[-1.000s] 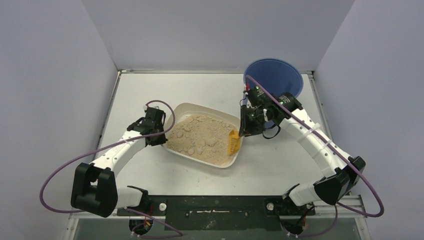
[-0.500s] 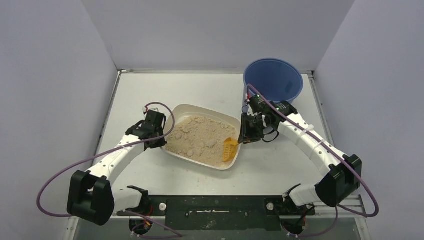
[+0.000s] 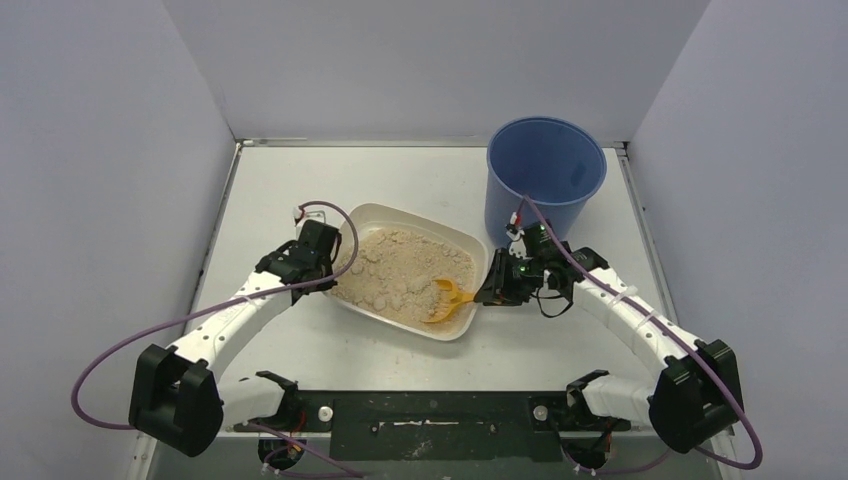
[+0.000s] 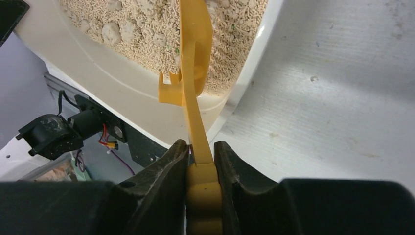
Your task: Clean the litter box
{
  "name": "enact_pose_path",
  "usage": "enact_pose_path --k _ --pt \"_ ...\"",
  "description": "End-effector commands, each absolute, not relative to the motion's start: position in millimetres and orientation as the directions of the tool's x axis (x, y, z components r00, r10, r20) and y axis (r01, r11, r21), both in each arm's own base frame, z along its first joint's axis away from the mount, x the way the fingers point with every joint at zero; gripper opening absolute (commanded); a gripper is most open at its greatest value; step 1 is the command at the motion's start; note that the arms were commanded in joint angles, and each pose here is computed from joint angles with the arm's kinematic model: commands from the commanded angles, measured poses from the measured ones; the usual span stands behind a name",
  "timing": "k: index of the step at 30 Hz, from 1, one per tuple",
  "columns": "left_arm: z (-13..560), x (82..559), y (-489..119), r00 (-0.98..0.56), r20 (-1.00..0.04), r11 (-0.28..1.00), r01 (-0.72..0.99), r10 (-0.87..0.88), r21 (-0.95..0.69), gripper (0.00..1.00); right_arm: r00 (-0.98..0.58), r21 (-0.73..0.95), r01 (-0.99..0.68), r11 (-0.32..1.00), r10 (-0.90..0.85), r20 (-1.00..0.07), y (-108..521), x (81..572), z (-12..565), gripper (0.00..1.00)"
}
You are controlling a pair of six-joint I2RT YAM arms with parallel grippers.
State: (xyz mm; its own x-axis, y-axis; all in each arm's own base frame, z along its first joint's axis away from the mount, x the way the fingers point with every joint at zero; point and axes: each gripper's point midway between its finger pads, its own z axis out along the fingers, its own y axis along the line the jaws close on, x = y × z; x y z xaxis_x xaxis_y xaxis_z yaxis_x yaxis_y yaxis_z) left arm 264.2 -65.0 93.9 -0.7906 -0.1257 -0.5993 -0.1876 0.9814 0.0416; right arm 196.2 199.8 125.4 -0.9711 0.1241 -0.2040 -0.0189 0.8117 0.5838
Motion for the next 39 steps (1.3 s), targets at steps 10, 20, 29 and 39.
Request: enact_pose_path --k 10,20,29,39 --pt "189 289 -97 -0.545 -0.838 0.997 0.037 -0.035 -0.066 0.0 -0.918 0.729 -0.01 0.685 0.283 -0.277 229 212 85 0.0" --pt "223 291 -120 -0.447 -0.894 0.974 0.184 -0.038 -0.133 0.0 -0.896 0.831 -0.151 0.535 0.281 -0.344 292 217 88 0.0" --pt "232 287 -139 -0.42 -0.907 0.943 0.283 -0.04 -0.173 0.0 -0.877 0.877 -0.22 0.428 0.308 -0.37 338 230 106 0.0" --pt "237 274 -145 -0.4 -0.916 0.923 0.345 -0.02 -0.171 0.0 -0.823 0.901 -0.267 0.342 0.406 -0.398 353 252 126 0.0"
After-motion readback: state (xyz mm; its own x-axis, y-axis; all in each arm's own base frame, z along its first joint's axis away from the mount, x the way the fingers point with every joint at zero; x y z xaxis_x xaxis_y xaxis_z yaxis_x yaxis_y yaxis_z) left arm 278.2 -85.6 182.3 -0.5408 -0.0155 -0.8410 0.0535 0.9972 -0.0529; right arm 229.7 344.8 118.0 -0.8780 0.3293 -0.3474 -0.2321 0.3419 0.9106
